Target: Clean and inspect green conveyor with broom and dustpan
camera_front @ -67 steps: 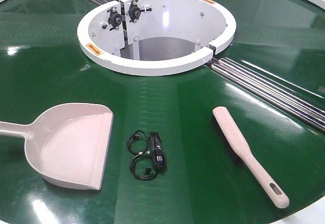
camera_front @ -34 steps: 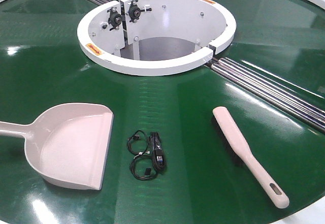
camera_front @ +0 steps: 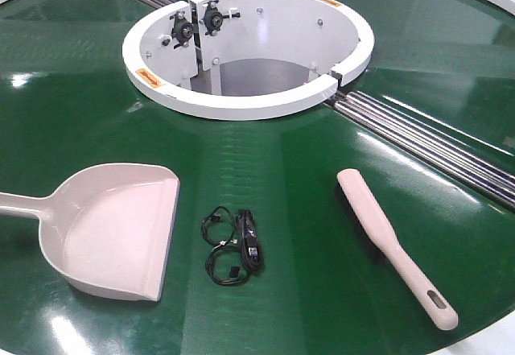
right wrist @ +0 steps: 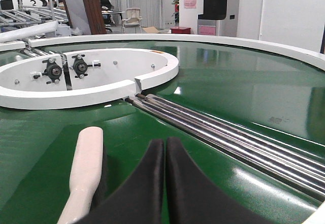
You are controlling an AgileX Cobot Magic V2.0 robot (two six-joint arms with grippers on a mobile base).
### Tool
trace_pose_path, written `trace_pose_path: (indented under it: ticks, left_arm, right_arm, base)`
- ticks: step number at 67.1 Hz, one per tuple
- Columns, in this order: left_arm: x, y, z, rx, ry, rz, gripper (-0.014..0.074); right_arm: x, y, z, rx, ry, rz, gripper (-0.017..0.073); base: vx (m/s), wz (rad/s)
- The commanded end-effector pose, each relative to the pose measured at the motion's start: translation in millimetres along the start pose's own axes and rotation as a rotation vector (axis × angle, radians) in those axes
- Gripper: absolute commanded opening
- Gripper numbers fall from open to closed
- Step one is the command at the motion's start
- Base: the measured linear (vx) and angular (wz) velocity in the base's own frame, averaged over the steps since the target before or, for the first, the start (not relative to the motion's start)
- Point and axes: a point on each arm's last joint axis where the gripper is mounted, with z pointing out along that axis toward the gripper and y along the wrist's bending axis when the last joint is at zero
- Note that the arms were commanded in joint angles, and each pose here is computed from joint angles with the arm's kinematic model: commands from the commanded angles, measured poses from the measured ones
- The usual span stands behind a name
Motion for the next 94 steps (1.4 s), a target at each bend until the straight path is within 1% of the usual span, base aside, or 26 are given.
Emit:
trace_pose_path:
  ticks: [1, 9, 15, 24, 34, 37, 42, 45, 47, 51, 54, 57, 60, 63, 64, 68, 72, 78, 79, 80, 83, 85, 87, 90, 91, 94]
  left_arm:
    - [-14.3, -0.9, 7.1, 0.004, -0.055, -0.024, -0.0006]
    - [-12.5, -0.8, 14.7, 0.002, -0.027, -0.038, 0.0007]
    - [-13.3, -0.9, 15.5, 0.003, -0.035, -0.038, 0.0060]
    - [-16.2, -1.1, 15.4, 0.006, -0.067, -0.038, 0.0219]
    - [-16.7, -1.0, 15.3, 0.005, -0.072, -0.032, 0.0447]
    - [-16.5, -1.0, 15.3, 0.005, -0.071, -0.032, 0.0487]
    - [-16.2, -1.1, 15.4, 0.006, -0.067, -0.041, 0.0519]
    - [-16.1, -1.2, 15.4, 0.008, -0.066, -0.059, 0.0522]
    - [-16.4, -1.5, 15.3, 0.012, -0.069, -0.075, 0.0522]
    - [-16.7, -2.4, 15.3, 0.024, -0.071, -0.138, 0.0521]
    - [-18.1, -2.7, 14.8, 0.026, -0.074, -0.143, 0.0521]
    - [-20.3, -2.8, 15.1, 0.022, -0.049, -0.121, 0.0521]
    - [-23.7, -2.9, 15.7, 0.012, 0.002, -0.081, 0.0521]
    - [-31.2, -2.8, 15.7, 0.000, 0.058, -0.026, 0.0521]
    - [-33.7, -2.4, 17.4, -0.008, 0.092, 0.001, 0.0521]
    - [-42.5, -2.6, 18.6, -0.017, 0.193, 0.042, 0.0521]
    - [-52.4, -3.4, 23.2, -0.013, 0.293, 0.100, 0.0521]
    - [-69.2, -4.6, 30.7, 0.011, 0.418, 0.233, 0.0521]
    - [-70.0, -4.6, 32.0, 0.019, 0.445, 0.262, 0.0521]
    - [-71.7, -4.6, 33.7, 0.021, 0.460, 0.273, 0.0521]
    - [-76.7, -5.0, 40.6, 0.045, 0.511, 0.353, 0.0521]
    - [-77.9, -5.1, 47.0, 0.061, 0.546, 0.394, 0.0521]
    - [-80.9, -4.6, 53.0, 0.072, 0.572, 0.448, 0.0521]
    - [-82.1, -3.5, 62.1, 0.081, 0.598, 0.507, 0.0521]
    - [-82.6, -3.3, 65.1, 0.082, 0.603, 0.515, 0.0521]
    - [-82.6, -1.2, 76.2, 0.083, 0.625, 0.583, 0.0521]
  right_arm:
    - [-3.8, 0.2, -1.0, 0.001, -0.081, -0.009, -0.0010]
    - [-3.8, 0.2, -1.0, 0.001, -0.081, -0.009, -0.0010]
    - [-3.8, 0.2, -1.0, 0.001, -0.081, -0.009, -0.0010]
    - [-3.8, 0.2, -1.0, 0.001, -0.081, -0.009, -0.0010]
    - [-3.8, 0.2, -1.0, 0.001, -0.081, -0.009, -0.0010]
    - [-3.8, 0.2, -1.0, 0.001, -0.081, -0.009, -0.0010]
    - [-3.8, 0.2, -1.0, 0.001, -0.081, -0.009, -0.0010]
    - [-3.8, 0.2, -1.0, 0.001, -0.081, -0.009, -0.0010]
    - [-3.8, 0.2, -1.0, 0.001, -0.081, -0.009, -0.0010]
    - [-3.8, 0.2, -1.0, 0.001, -0.081, -0.009, -0.0010]
    - [-3.8, 0.2, -1.0, 0.001, -0.081, -0.009, -0.0010]
    - [-3.8, 0.2, -1.0, 0.001, -0.081, -0.009, -0.0010]
    - [-3.8, 0.2, -1.0, 0.001, -0.081, -0.009, -0.0010]
    - [-3.8, 0.2, -1.0, 0.001, -0.081, -0.009, -0.0010]
    - [-3.8, 0.2, -1.0, 0.001, -0.081, -0.009, -0.0010]
    - [-3.8, 0.2, -1.0, 0.001, -0.081, -0.009, -0.0010]
    - [-3.8, 0.2, -1.0, 0.001, -0.081, -0.009, -0.0010]
    - [-3.8, 0.2, -1.0, 0.001, -0.081, -0.009, -0.0010]
    - [-3.8, 0.2, -1.0, 0.001, -0.081, -0.009, -0.0010]
    - [-3.8, 0.2, -1.0, 0.001, -0.081, -0.009, -0.0010]
    - [-3.8, 0.2, -1.0, 0.001, -0.081, -0.009, -0.0010]
    - [-3.8, 0.2, -1.0, 0.001, -0.081, -0.009, -0.0010]
    - [-3.8, 0.2, -1.0, 0.001, -0.081, -0.009, -0.0010]
    - [-3.8, 0.2, -1.0, 0.001, -0.081, -0.009, -0.0010]
    - [-3.8, 0.2, -1.0, 0.001, -0.081, -0.009, -0.0010]
    - [-3.8, 0.2, -1.0, 0.001, -0.081, -0.009, -0.0010]
  base:
    - [0.00, 0.00]
    - [0.00, 0.00]
    - [0.00, 0.00]
    - [0.00, 0.00]
    - [0.00, 0.00]
    - [0.00, 0.00]
    - [0.00, 0.00]
    - [0.00, 0.00]
    - [0.00, 0.00]
    - [0.00, 0.00]
    - [0.00, 0.00]
    - [0.00, 0.00]
    - [0.00, 0.00]
    - [0.00, 0.00]
    - [0.00, 0.00]
    - [0.00, 0.00]
    - [0.00, 0.00]
    - [0.00, 0.00]
    - [0.00, 0.00]
    - [0.00, 0.00]
    - [0.00, 0.00]
    - [0.00, 0.00]
    - [0.00, 0.00]
    - [0.00, 0.00]
    - [0.00, 0.00]
    - [0.00, 0.00]
